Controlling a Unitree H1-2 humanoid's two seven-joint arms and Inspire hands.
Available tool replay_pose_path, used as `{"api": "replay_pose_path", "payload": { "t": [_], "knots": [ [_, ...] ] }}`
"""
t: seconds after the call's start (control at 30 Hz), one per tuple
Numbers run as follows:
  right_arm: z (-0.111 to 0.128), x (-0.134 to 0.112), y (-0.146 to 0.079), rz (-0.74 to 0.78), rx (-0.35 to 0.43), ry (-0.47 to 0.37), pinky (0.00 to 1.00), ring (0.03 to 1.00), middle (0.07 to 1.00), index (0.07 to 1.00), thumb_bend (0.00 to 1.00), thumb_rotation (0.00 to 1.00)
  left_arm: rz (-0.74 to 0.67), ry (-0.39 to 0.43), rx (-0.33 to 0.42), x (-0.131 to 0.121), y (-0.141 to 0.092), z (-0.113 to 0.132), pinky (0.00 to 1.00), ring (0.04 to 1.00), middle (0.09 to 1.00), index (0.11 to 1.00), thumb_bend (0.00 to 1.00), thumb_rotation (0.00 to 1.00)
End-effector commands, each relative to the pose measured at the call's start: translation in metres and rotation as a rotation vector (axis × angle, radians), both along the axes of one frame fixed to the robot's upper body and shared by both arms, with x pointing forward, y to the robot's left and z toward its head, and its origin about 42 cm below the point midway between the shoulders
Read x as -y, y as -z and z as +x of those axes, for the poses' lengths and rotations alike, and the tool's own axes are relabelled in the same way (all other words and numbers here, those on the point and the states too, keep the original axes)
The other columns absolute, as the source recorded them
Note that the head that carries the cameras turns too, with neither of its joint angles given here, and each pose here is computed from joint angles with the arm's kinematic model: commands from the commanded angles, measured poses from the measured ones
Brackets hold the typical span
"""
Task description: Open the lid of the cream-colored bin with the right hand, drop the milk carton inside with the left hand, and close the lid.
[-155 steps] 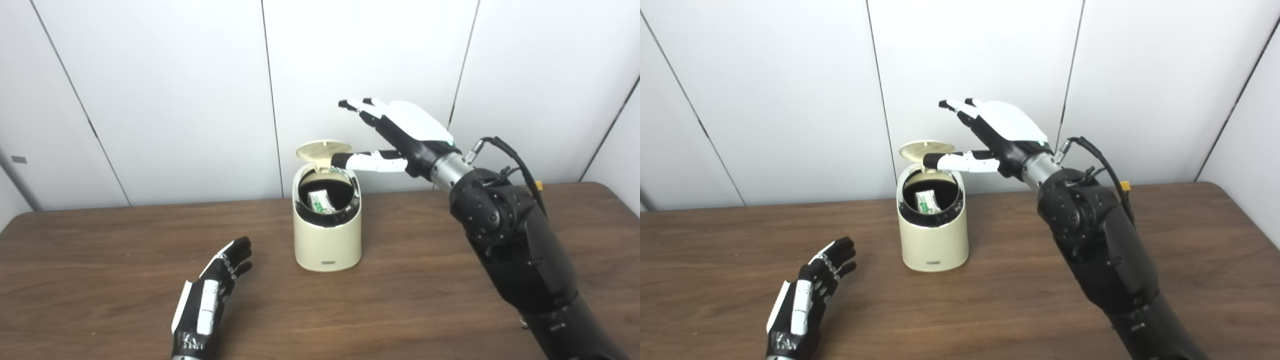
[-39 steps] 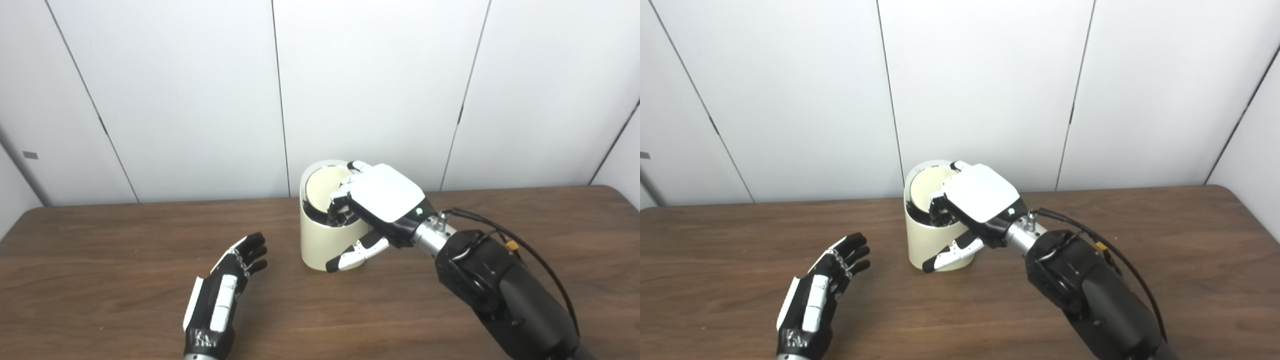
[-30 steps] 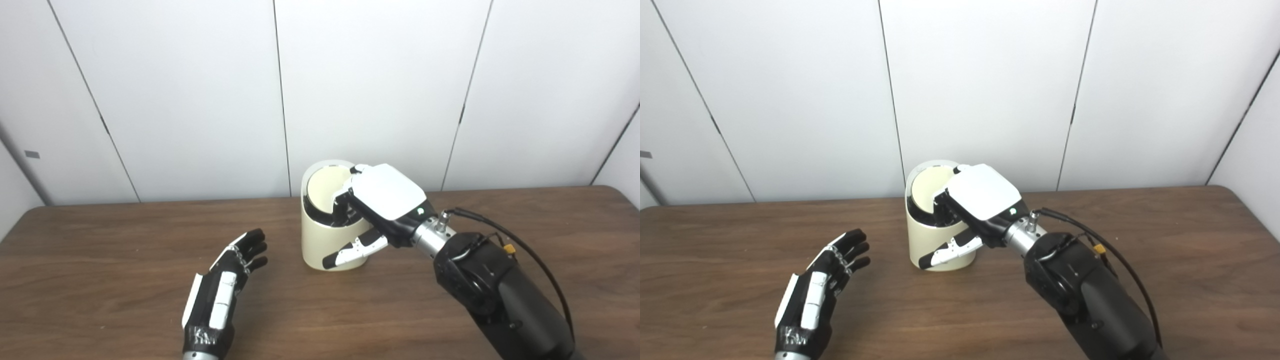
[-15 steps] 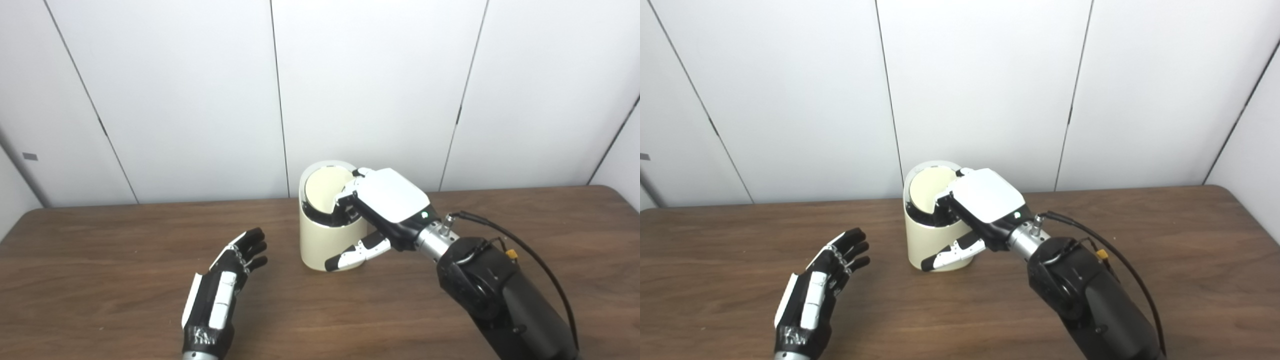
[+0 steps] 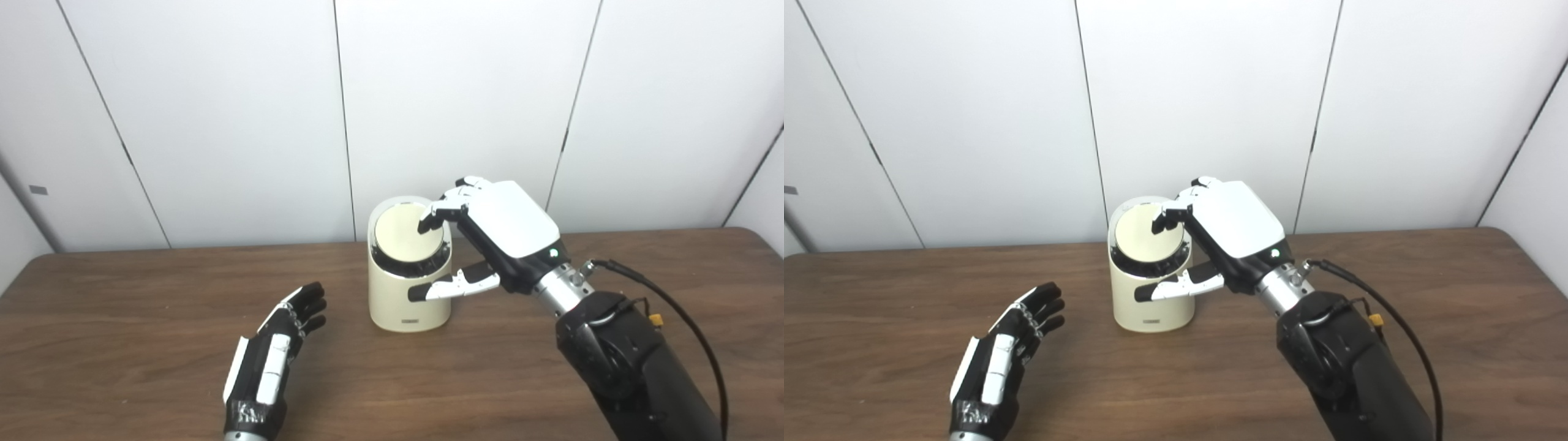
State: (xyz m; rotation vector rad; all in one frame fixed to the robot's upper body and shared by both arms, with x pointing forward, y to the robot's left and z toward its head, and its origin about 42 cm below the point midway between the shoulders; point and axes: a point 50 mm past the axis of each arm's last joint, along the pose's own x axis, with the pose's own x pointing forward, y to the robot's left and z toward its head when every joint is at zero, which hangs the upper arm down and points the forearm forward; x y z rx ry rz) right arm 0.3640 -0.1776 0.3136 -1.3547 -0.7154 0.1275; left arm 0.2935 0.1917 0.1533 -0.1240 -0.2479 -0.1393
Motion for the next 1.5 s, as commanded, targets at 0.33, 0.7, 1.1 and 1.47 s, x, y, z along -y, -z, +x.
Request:
{"api": "replay_pose_path", "payload": {
  "t": [0.33,0.7,1.1,1.47],
  "knots": [
    [-0.007,0.006,-0.012,0.067,0.064,0.012,0.81,0.786,0.709,0.681,0.7,0.79,-0.009,0.008,0.068,0.002,-0.01,0.005,0.85,0.859,0.864,0.851,0.72,0.84],
    [-0.044,0.023,0.051,0.644,-0.115,-0.064,0.65,0.792,0.807,0.778,0.22,0.59,0.003,-0.042,0.062,0.003,-0.011,0.005,0.8,0.837,0.835,0.831,0.27,0.74],
    [-0.076,0.037,0.12,1.029,-0.28,0.01,0.77,0.867,0.885,0.866,0.19,0.76,0.013,-0.07,0.07,-0.006,-0.01,0.0,0.78,0.838,0.844,0.85,0.23,0.7],
    [-0.09,0.037,0.159,1.062,-0.297,0.069,0.73,0.839,0.844,0.829,0.17,0.74,0.016,-0.124,0.032,-0.025,-0.002,-0.008,0.76,0.825,0.834,0.834,0.24,0.71]
  ]
}}
